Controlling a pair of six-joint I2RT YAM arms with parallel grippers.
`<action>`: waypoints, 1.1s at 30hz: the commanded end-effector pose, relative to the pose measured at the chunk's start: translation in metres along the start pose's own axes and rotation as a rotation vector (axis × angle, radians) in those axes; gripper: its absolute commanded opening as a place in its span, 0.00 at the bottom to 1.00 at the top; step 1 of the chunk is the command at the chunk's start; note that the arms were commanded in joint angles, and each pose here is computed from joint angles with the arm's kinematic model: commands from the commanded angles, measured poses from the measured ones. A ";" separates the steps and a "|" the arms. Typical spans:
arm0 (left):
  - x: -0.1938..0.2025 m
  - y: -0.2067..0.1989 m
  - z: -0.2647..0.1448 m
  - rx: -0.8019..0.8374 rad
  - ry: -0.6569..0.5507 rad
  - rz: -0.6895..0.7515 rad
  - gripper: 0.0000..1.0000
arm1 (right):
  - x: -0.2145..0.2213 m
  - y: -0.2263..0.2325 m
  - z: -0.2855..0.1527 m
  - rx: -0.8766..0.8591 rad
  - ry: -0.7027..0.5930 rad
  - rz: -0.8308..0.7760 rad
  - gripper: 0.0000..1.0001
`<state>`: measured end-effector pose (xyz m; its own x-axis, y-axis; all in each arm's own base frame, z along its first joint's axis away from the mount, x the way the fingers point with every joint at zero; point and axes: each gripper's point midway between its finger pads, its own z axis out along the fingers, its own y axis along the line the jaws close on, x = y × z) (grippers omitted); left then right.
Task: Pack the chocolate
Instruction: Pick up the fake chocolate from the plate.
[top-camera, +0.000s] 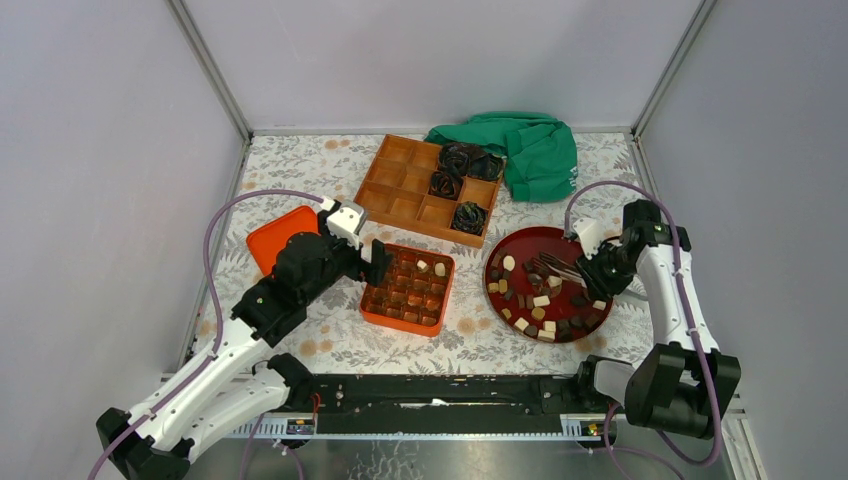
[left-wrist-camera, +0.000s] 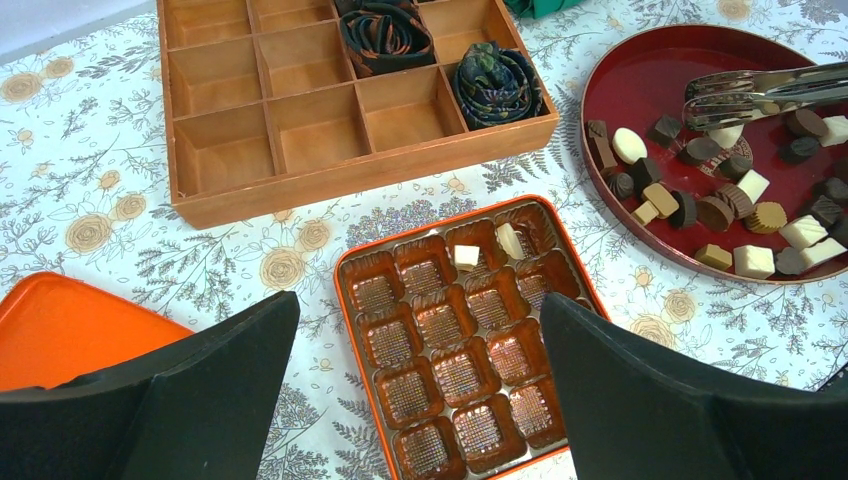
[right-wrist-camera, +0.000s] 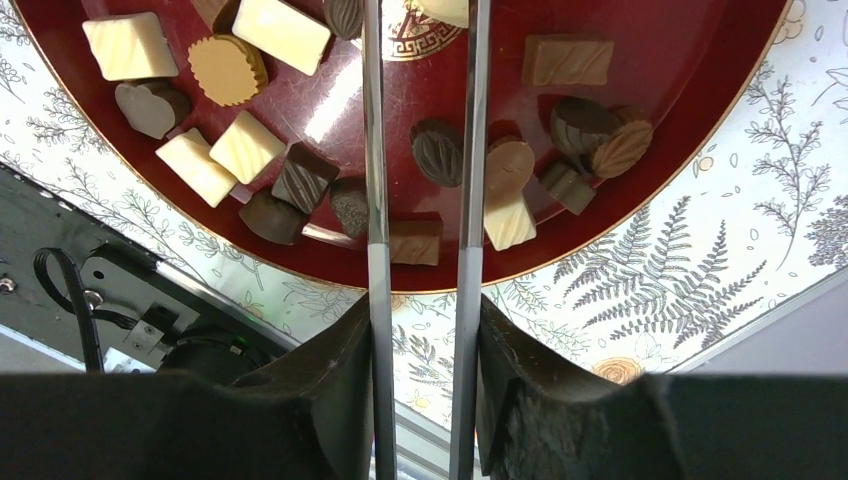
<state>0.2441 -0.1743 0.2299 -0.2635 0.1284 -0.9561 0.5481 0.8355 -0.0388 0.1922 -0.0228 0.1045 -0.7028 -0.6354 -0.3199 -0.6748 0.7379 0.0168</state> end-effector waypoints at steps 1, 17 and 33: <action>-0.015 -0.001 0.001 0.009 -0.066 -0.012 0.99 | -0.008 -0.014 -0.014 0.057 -0.010 -0.043 0.41; -0.018 -0.003 -0.001 0.023 -0.077 -0.014 0.99 | -0.004 -0.005 -0.012 -0.013 0.003 -0.146 0.42; -0.019 -0.004 -0.002 0.025 -0.081 -0.015 0.99 | -0.019 -0.018 -0.009 -0.039 -0.008 -0.121 0.47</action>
<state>0.2410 -0.1768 0.2320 -0.2586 0.1233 -0.9581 0.5652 0.8237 -0.0465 0.2025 -0.0271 0.1065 -0.6237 -0.7250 -0.2922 -0.7646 0.6435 0.0353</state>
